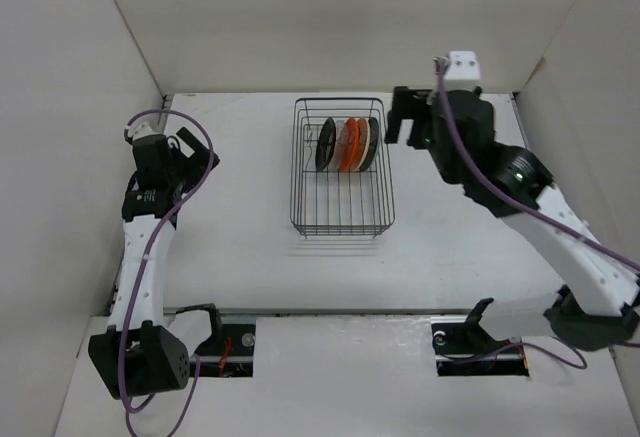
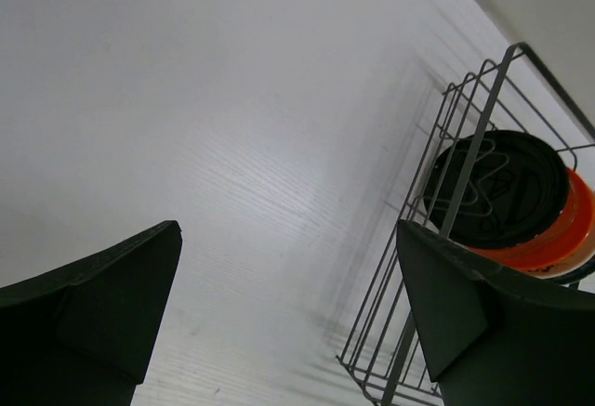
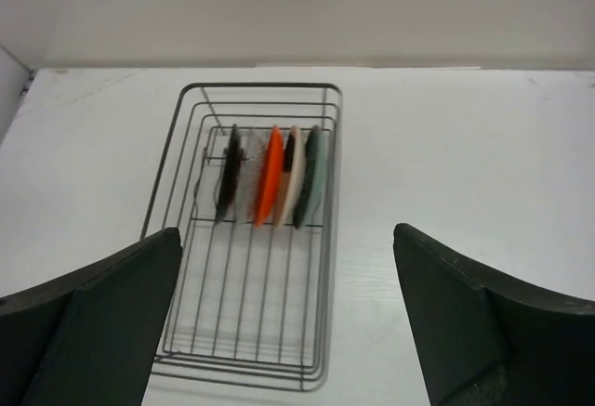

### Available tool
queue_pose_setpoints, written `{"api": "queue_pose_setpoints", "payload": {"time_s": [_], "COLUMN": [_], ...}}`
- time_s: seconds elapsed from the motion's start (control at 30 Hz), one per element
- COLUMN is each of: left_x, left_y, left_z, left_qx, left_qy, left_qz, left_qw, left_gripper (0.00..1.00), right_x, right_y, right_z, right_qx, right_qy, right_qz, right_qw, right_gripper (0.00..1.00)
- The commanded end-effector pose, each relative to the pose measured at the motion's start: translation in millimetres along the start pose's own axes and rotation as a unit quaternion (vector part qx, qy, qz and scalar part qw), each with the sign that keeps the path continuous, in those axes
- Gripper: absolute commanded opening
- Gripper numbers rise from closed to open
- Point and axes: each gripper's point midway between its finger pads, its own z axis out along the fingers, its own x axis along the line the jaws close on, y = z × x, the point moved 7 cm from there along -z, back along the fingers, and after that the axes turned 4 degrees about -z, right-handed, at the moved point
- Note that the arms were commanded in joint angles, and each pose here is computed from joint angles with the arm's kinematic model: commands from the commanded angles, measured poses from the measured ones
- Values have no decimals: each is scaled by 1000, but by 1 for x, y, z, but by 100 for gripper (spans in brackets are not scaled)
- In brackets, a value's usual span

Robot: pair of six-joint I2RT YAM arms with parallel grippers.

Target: Load the plates into the dish rack

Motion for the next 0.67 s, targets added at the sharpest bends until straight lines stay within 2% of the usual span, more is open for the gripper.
{"api": "queue_pose_setpoints", "payload": {"time_s": [0.0, 0.17, 0.3, 0.43, 0.63], "left_x": [-19, -37, -45, -53, -51], "left_y": [35, 51, 54, 59, 57], "left_z": [-21, -48, -70, -84, -81], "left_qx": [-56, -78, -92, -91, -87], "left_qy": [-5, -29, -59, -72, -69], "left_qz": [1, 4, 6, 8, 7], "left_qw": [998, 997, 994, 993, 994], "left_gripper": [100, 100, 100, 100, 100], "right_x": [-42, -107, -134, -143, -149], "right_y": [-5, -22, -42, -59, -55], "right_z": [-32, -91, -112, -117, -128], "right_qx": [-17, -64, -72, -50, -61], "right_qy": [-52, -90, -113, -139, -136], "right_qz": [-7, 46, 57, 53, 74], "right_qw": [998, 993, 989, 988, 986], "right_gripper": [100, 100, 100, 100, 100]}}
